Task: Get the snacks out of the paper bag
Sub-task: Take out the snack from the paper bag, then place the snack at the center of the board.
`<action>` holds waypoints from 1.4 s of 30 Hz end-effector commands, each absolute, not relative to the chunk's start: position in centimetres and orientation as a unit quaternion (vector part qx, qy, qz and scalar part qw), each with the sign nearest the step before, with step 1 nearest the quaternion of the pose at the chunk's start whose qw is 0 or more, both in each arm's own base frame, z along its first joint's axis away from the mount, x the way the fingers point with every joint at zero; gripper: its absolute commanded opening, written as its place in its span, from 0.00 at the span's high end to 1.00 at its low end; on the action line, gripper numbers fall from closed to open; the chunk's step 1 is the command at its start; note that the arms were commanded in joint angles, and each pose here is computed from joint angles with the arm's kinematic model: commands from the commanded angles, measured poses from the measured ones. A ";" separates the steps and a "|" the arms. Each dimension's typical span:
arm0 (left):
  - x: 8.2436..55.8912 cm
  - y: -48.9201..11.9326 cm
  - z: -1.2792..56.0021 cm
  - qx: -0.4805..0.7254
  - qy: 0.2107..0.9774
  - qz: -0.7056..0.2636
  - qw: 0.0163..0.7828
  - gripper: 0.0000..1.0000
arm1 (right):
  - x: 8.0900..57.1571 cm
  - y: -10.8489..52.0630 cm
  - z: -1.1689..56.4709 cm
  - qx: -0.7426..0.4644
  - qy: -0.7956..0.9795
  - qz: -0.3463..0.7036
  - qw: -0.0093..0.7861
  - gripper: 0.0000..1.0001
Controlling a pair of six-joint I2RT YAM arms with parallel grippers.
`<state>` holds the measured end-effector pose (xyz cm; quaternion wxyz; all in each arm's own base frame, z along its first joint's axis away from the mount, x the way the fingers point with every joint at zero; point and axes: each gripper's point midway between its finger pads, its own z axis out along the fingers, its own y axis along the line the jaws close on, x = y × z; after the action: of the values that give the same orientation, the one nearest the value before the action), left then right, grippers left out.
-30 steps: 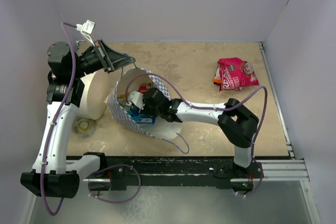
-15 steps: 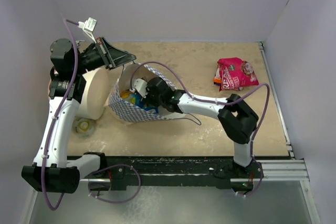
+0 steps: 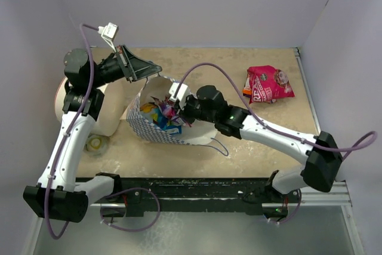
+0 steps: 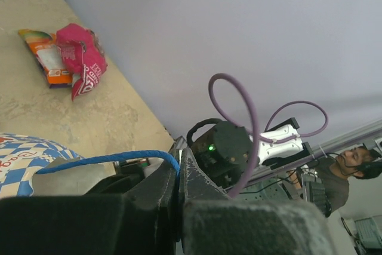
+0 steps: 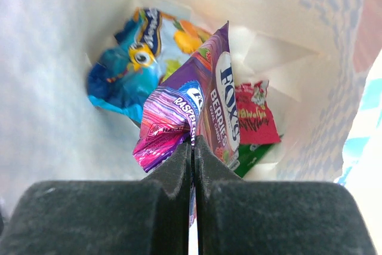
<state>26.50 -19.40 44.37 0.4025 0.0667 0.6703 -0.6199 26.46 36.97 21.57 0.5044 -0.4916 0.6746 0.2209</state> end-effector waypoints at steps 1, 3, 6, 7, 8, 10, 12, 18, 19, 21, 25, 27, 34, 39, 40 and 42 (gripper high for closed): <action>25.5 -20.6 47.0 0.107 0.634 -0.633 0.431 1.00 | 24.9 37.4 28.5 -0.454 0.626 0.294 0.562 1.00; 25.5 -20.7 47.1 0.107 0.632 -0.633 0.433 1.00 | 24.3 36.9 30.1 -0.446 0.618 0.304 0.571 1.00; 25.6 -20.6 47.1 0.100 0.636 -0.626 0.441 1.00 | 23.5 35.4 31.9 -0.440 0.613 0.301 0.584 1.00; 25.6 -20.5 46.9 0.097 0.638 -0.624 0.440 1.00 | 23.2 34.7 32.3 -0.442 0.610 0.297 0.587 1.00; 25.7 -20.5 46.8 0.095 0.641 -0.622 0.440 1.00 | 22.7 34.1 32.8 -0.445 0.605 0.294 0.592 1.00; 25.8 -20.4 46.4 0.090 0.647 -0.615 0.441 1.00 | 21.3 32.4 34.0 -0.457 0.586 0.291 0.603 1.00; 26.1 -20.3 45.8 0.083 0.654 -0.609 0.441 1.00 | 19.8 30.8 34.9 -0.476 0.564 0.288 0.610 1.00; 26.9 -20.0 44.6 0.063 0.670 -0.593 0.442 1.00 | 18.0 25.8 40.0 -0.454 0.521 0.250 0.678 1.00; 27.2 -20.0 44.4 0.060 0.673 -0.589 0.443 1.00 | 18.2 24.9 40.8 -0.439 0.522 0.237 0.692 1.00; 27.5 -20.0 44.1 0.054 0.677 -0.588 0.439 1.00 | 18.7 23.0 42.2 -0.414 0.521 0.204 0.718 1.00; 27.7 -20.1 44.1 0.053 0.676 -0.594 0.432 1.00 | 21.9 17.6 43.9 -0.303 0.557 0.089 0.768 1.00; 27.5 -20.2 44.4 0.058 0.675 -0.596 0.432 1.00 | 23.9 14.5 44.0 -0.234 0.580 0.014 0.780 1.00; 27.3 -20.4 44.4 0.067 0.670 -0.606 0.424 1.00 | 32.9 7.4 39.8 -0.140 0.667 -0.169 0.712 1.00; 27.1 -20.7 44.6 0.071 0.665 -0.617 0.414 1.00 | 39.0 3.0 36.2 -0.114 0.716 -0.219 0.653 1.00; 27.1 -20.7 44.6 0.074 0.666 -0.619 0.411 1.00 | 40.0 2.2 35.2 -0.120 0.723 -0.237 0.637 1.00; 26.8 -20.8 44.8 0.080 0.666 -0.621 0.407 1.00 | 41.5 0.4 33.4 -0.111 0.730 -0.275 0.616 1.00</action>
<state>28.03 -20.38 42.66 0.3969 0.0403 0.6888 -0.6053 39.51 2.96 30.11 0.5860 -0.1553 0.7590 -0.2375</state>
